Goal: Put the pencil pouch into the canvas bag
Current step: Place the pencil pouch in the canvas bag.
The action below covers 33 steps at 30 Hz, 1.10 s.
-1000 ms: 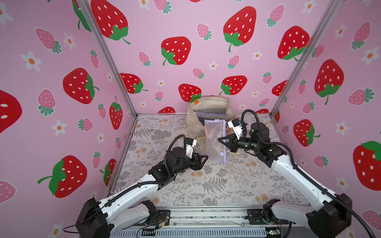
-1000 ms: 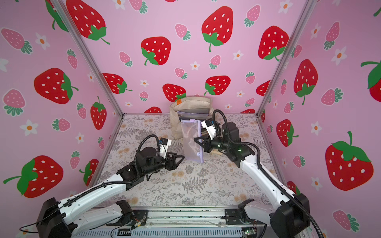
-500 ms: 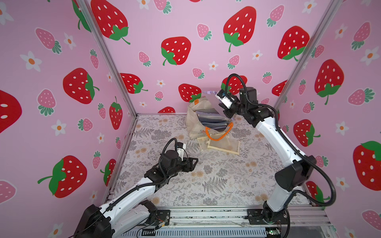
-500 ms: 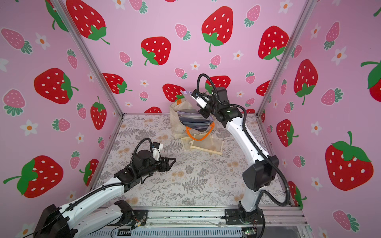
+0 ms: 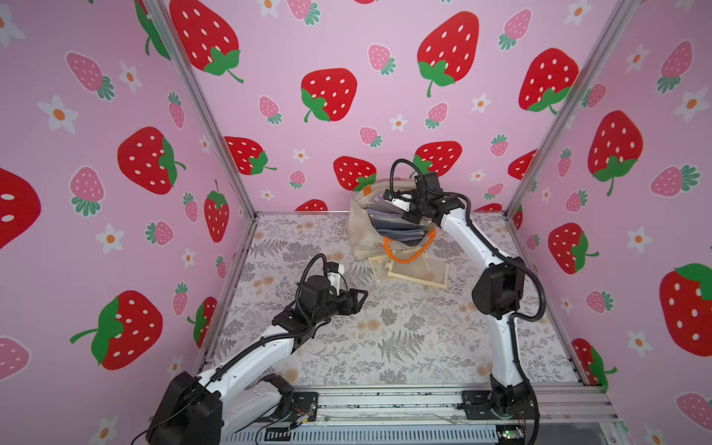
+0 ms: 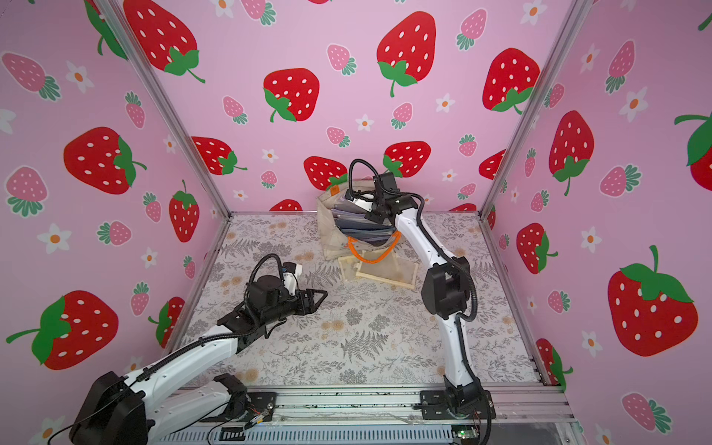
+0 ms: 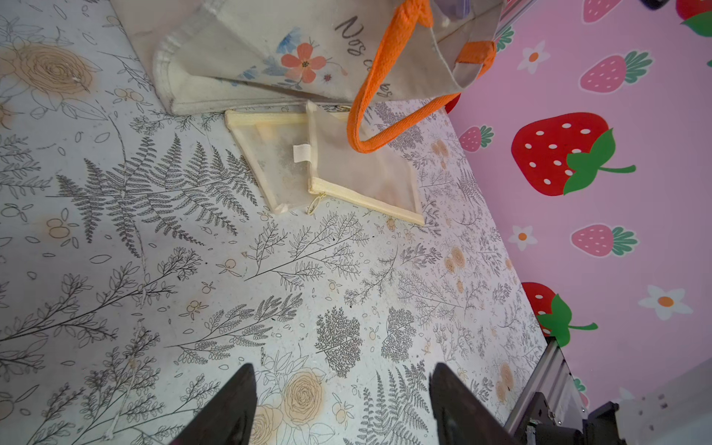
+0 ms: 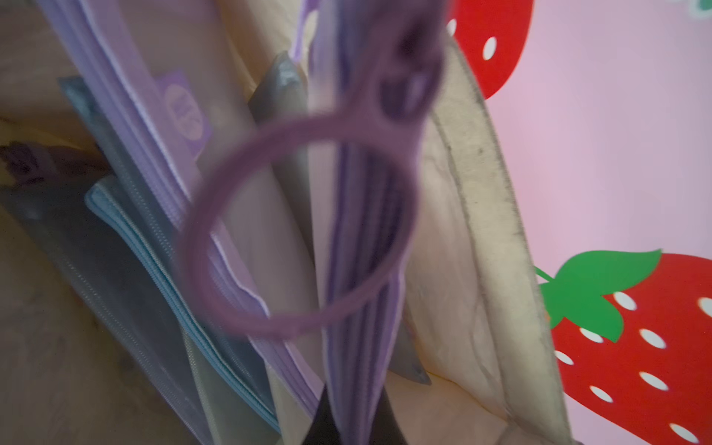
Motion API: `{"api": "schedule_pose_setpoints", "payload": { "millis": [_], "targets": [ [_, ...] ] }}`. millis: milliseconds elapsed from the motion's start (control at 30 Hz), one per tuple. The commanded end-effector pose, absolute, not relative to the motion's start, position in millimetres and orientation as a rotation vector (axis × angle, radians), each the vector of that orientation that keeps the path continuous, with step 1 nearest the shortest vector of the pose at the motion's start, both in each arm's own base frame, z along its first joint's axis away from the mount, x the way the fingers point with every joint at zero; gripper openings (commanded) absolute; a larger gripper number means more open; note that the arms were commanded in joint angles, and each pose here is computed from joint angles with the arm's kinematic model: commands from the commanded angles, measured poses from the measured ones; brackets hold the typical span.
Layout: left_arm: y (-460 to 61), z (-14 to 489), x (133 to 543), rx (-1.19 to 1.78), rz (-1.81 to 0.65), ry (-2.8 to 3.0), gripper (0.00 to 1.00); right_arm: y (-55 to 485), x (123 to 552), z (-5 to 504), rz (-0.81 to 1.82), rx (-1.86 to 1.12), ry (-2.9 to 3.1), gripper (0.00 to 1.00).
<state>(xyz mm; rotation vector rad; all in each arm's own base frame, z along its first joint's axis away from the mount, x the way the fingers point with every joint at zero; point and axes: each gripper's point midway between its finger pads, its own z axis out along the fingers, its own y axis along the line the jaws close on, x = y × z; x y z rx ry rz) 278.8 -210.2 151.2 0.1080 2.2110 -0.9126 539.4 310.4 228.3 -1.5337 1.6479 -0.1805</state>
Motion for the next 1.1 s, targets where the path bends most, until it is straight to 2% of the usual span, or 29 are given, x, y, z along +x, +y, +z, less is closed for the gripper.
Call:
{"api": "schedule_pose_setpoints", "payload": {
  "millis": [0,267,500,633,900,1067],
  "targets": [
    [-217,158,284,0.121,-0.962,2.175,0.73,311,530,212,-0.154,-1.643,1.635,0.0],
    [-219,158,286,0.119,-0.972,2.175,0.73,322,525,193,-0.054,-1.667,1.637,0.0],
    [-214,163,283,0.115,-0.963,2.164,0.73,323,519,213,-0.025,-1.591,1.659,0.47],
    [-214,167,280,0.121,-0.966,2.159,0.73,321,508,239,0.004,-1.522,1.659,0.6],
    [-210,168,275,0.106,-0.973,2.148,0.73,313,468,299,0.163,-1.303,1.664,0.71],
    [-204,172,269,0.094,-0.96,2.145,0.73,290,453,307,0.195,-1.136,1.788,0.71]
  ]
}}
